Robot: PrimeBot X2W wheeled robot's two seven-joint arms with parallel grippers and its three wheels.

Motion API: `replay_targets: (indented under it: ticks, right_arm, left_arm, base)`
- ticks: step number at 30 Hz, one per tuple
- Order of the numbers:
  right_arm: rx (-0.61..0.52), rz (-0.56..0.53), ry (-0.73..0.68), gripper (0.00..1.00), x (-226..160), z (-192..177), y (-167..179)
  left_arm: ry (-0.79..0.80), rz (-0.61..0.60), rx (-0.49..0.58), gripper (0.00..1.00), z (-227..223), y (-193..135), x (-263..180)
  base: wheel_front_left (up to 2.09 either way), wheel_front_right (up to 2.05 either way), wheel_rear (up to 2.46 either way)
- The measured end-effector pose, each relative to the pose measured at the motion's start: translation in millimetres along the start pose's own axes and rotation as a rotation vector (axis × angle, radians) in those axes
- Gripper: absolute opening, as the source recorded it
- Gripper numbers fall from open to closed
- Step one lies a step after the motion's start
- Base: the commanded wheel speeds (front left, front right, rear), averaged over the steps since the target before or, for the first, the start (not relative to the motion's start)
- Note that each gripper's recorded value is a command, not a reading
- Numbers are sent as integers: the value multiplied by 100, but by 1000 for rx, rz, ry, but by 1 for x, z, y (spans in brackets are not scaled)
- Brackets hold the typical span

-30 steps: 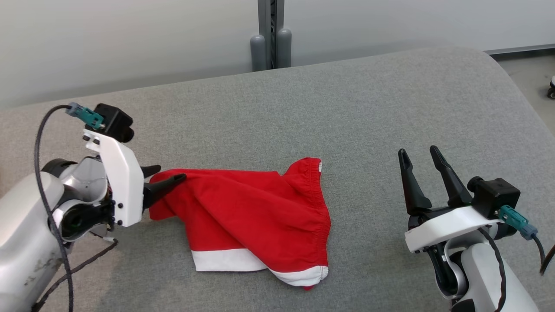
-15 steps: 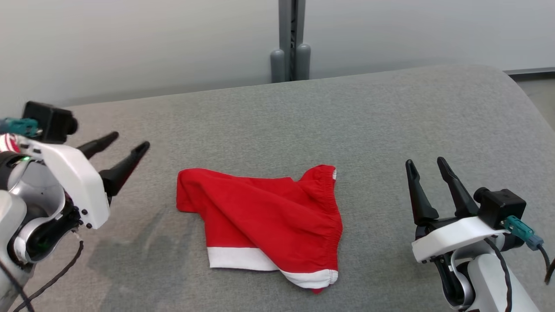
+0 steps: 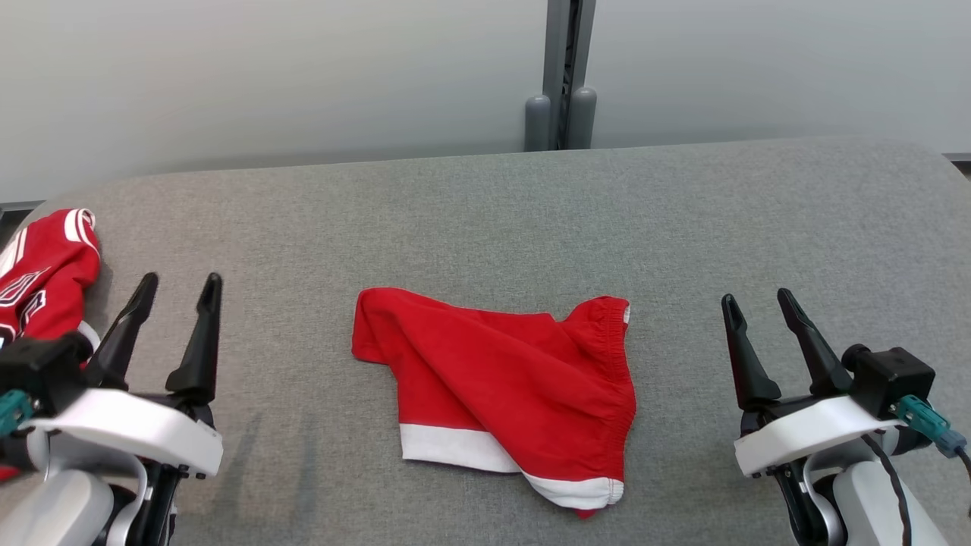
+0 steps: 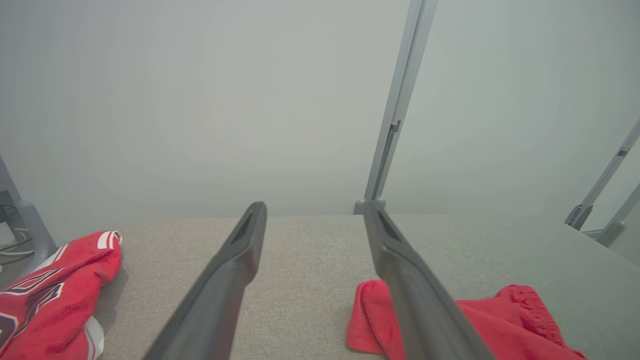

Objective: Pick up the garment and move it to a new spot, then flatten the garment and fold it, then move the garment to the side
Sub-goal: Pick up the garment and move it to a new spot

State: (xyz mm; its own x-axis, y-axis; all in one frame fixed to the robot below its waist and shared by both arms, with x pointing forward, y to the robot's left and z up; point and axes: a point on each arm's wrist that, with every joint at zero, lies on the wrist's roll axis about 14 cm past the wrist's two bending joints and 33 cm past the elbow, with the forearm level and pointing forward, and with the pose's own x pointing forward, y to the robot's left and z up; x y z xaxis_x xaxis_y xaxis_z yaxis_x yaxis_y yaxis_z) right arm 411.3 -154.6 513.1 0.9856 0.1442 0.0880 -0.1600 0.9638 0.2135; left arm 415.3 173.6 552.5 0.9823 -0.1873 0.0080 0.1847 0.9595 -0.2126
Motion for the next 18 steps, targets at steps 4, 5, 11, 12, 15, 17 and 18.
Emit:
replay_targets:
  ticks: [4, 5, 11, 12, 15, 17, 18]
  right_arm:
    - [-1, 11, -14, 100, 0, 4, 3]
    - [-2, 13, -20, 100, 1, 6, 3]
    - [5, 19, -43, 100, -2, 12, 6]
    - [6, 20, -44, 100, -4, 12, 7]
    - [8, 20, -41, 100, -9, 10, 8]
    - [10, 16, -33, 100, -13, 7, 7]
    - [11, 12, -31, 100, -15, 6, 6]
  left_arm:
    - [-37, 49, -3, 100, 2, 8, -10]
    - [-43, 60, 3, 100, 1, 10, -12]
    - [-125, 134, -10, 100, 9, 13, -20]
    - [-140, 143, -23, 100, 10, 12, -22]
    - [-136, 156, -28, 100, -1, 10, -30]
    - [-148, 177, -22, 100, -3, 12, -34]
    - [-154, 185, -15, 100, -4, 14, -35]
  base:
    - [0, 0, 0]
    - [0, 0, 0]
    - [0, 0, 0]
    - [0, 0, 0]
    - [0, 0, 0]
    - [0, 0, 0]
    - [0, 0, 0]
